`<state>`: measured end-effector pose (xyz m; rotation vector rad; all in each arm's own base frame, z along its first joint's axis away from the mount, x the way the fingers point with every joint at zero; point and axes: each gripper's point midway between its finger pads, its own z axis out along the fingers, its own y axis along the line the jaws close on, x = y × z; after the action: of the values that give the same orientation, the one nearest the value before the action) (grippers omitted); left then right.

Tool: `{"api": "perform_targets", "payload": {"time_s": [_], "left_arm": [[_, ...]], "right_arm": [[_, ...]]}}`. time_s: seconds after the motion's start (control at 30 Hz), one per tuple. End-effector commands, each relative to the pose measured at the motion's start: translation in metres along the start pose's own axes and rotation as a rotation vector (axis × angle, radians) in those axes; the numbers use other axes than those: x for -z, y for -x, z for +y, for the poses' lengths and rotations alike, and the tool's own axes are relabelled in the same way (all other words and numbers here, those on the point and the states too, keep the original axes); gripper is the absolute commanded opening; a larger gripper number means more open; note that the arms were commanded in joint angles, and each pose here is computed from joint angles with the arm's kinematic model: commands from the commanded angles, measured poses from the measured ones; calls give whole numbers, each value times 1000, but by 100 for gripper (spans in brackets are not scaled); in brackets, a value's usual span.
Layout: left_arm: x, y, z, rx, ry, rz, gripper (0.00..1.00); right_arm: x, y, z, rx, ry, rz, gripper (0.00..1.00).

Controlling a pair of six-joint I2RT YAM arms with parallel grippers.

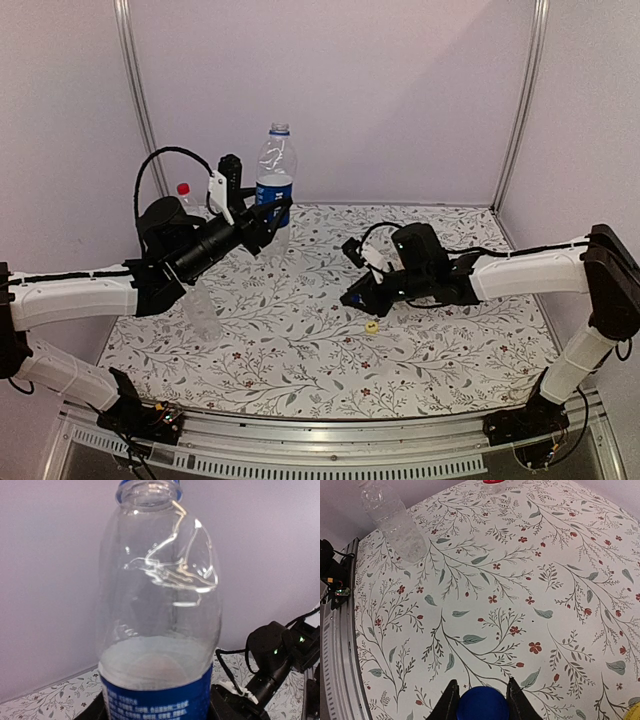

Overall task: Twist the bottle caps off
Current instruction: Place the bottle cap at the center of the board.

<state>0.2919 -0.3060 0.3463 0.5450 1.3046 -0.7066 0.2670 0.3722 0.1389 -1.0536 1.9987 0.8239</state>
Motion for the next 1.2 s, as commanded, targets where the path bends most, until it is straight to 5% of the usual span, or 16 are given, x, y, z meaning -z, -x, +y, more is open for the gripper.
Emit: {"api": "perform_targets", "payload": {"time_s": [0.0, 0.33, 0.9, 1.17], "left_arm": [[0, 14, 5, -14, 9, -30, 47], [0, 13, 3, -10, -3, -32, 47], [-1, 10, 3, -9, -5, -26, 48], [-1, 11, 2, -12, -8, -25, 48]], "right_arm": [[-32, -9, -4, 36, -33, 20, 15], [-70, -64, -17, 39, -86, 151, 14], [-81, -85, -24, 58, -131, 216, 21], [-83, -88, -24, 68, -133, 253, 34]]}}
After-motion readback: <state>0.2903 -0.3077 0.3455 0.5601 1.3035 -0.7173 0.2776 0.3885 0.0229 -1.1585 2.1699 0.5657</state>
